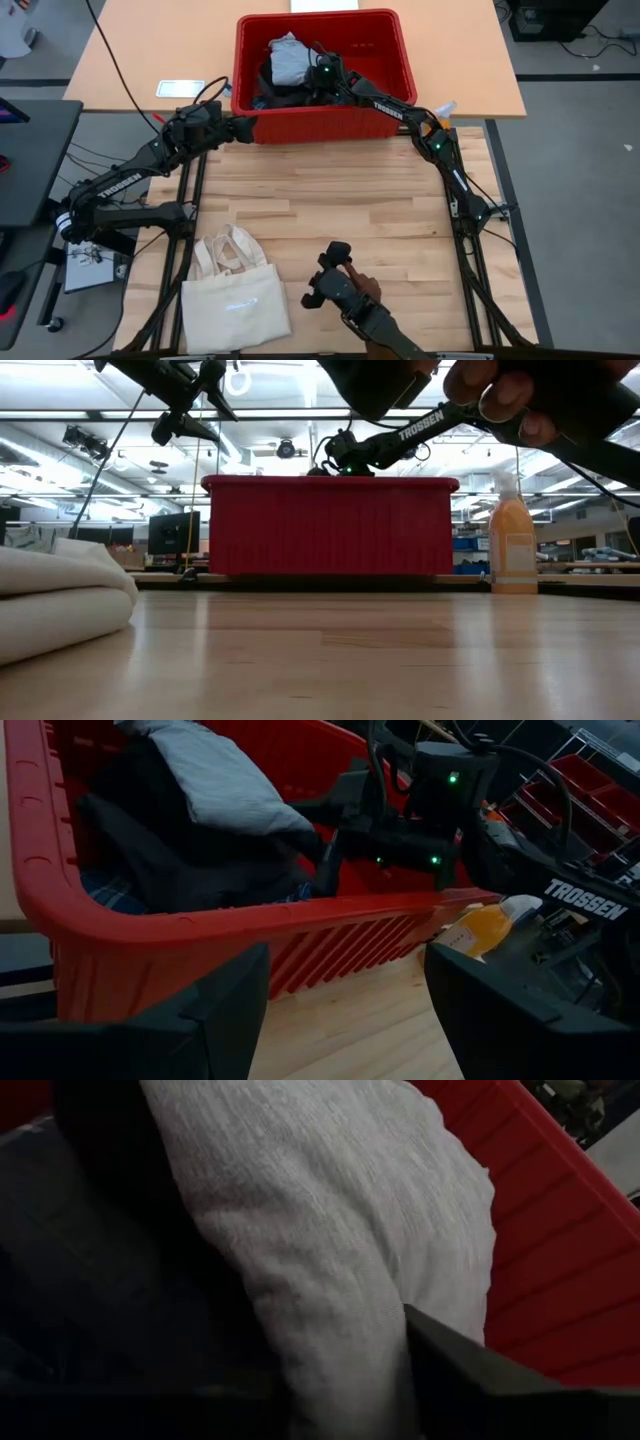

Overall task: Fold laundry
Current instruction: Remove the gray t-shirt from the red organizer bin

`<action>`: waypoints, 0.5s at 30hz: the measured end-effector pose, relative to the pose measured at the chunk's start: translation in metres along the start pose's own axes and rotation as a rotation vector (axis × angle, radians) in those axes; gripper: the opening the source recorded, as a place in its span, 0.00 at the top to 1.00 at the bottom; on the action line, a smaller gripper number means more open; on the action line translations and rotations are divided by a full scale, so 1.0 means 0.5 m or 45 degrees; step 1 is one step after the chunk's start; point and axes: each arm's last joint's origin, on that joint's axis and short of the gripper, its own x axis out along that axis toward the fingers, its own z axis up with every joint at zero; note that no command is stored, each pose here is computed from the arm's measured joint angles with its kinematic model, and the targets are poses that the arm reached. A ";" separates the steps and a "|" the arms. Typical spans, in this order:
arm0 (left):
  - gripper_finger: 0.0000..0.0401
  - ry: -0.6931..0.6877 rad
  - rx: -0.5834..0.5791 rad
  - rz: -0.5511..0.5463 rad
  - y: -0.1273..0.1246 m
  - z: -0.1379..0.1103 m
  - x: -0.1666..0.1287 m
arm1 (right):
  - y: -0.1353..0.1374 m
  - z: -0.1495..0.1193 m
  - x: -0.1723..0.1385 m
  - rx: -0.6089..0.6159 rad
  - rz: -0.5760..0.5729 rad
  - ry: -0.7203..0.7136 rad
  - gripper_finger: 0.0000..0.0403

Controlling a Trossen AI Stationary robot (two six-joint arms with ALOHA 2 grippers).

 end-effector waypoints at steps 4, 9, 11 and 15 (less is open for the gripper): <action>0.33 0.000 0.001 0.000 0.000 0.000 0.000 | -0.003 -0.003 0.000 0.019 -0.007 0.013 0.86; 0.33 -0.001 0.004 0.001 0.000 0.000 0.000 | -0.010 -0.001 -0.002 0.025 -0.040 0.017 0.89; 0.33 -0.001 0.004 0.001 0.000 0.000 0.000 | -0.015 0.004 -0.005 0.018 -0.062 0.026 0.89; 0.33 -0.001 0.003 0.001 0.000 0.000 0.000 | -0.031 0.028 -0.020 -0.001 -0.075 -0.024 0.89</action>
